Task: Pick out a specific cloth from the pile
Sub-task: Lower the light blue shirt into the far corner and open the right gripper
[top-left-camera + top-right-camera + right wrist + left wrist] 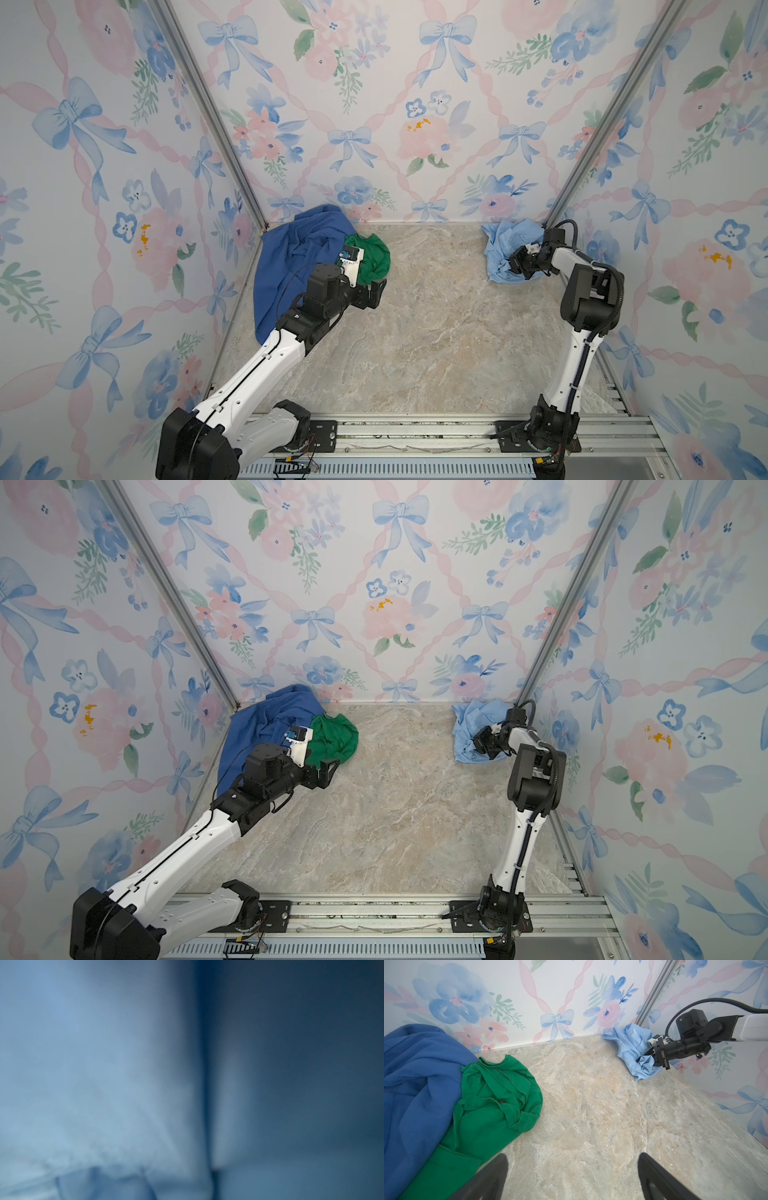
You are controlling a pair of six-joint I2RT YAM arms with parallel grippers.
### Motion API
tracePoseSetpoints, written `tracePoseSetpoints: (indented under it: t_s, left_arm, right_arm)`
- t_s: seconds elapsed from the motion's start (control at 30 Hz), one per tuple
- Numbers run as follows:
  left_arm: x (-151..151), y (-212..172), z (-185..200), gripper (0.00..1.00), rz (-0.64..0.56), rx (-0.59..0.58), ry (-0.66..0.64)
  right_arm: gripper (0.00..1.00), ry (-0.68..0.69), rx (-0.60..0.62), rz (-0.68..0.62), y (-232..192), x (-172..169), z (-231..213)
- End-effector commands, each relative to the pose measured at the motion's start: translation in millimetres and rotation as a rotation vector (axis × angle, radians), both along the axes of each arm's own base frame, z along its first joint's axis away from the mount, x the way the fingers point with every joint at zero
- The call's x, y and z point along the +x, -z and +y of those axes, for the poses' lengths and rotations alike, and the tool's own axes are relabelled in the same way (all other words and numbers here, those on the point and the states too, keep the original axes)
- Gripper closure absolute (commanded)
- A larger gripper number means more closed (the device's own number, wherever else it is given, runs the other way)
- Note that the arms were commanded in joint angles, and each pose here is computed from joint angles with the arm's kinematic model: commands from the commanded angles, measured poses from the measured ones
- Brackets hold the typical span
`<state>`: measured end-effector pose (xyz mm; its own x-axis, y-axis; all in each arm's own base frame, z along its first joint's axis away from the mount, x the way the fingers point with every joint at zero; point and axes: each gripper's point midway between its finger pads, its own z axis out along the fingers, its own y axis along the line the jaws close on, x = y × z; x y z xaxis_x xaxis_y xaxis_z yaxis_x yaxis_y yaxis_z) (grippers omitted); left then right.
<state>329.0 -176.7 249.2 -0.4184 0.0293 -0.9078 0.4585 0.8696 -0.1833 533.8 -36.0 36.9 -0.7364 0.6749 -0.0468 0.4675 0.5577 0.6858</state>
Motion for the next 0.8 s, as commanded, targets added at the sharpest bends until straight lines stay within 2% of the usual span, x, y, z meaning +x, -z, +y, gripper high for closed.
tracePoseSetpoints:
  t_s: [0.0,0.03,0.07,0.13,0.17,0.27,0.37,0.6,0.77]
  left_arm:
    - [-2,4,6,0.02,0.007,0.013,-0.015]
    - [-1,3,6,0.02,0.005,0.013,-0.016]
    - [-1,5,6,0.02,0.009,0.018,-0.017]
    - [1,6,7,0.02,0.01,0.024,-0.02]
    - [2,5,7,0.02,0.01,0.024,-0.02]
    - [3,2,7,0.02,0.003,0.025,-0.021]
    - [5,-2,9,0.02,-0.005,0.028,-0.025]
    - [9,-5,14,0.02,-0.013,0.041,-0.043]
    - [16,-7,28,0.02,-0.029,0.066,-0.113]
  right_arm:
    - [0.82,0.005,-0.053,0.064,16,-15,-6]
    - [0.72,0.001,-0.065,0.06,12,-16,-5]
    - [0.55,-0.002,-0.082,0.057,8,-17,-6]
    - [0.38,-0.008,-0.124,0.045,-4,-19,-6]
    - [0.25,-0.004,-0.143,0.035,-12,-19,-7]
    - [0.06,0.007,-0.169,-0.004,-35,-21,-7]
    - [0.02,0.012,-0.188,-0.038,-57,-22,-5]
    - [0.02,0.008,-0.193,-0.133,-110,-21,5]
    - [0.0,-0.007,-0.297,-0.219,-150,-35,12]
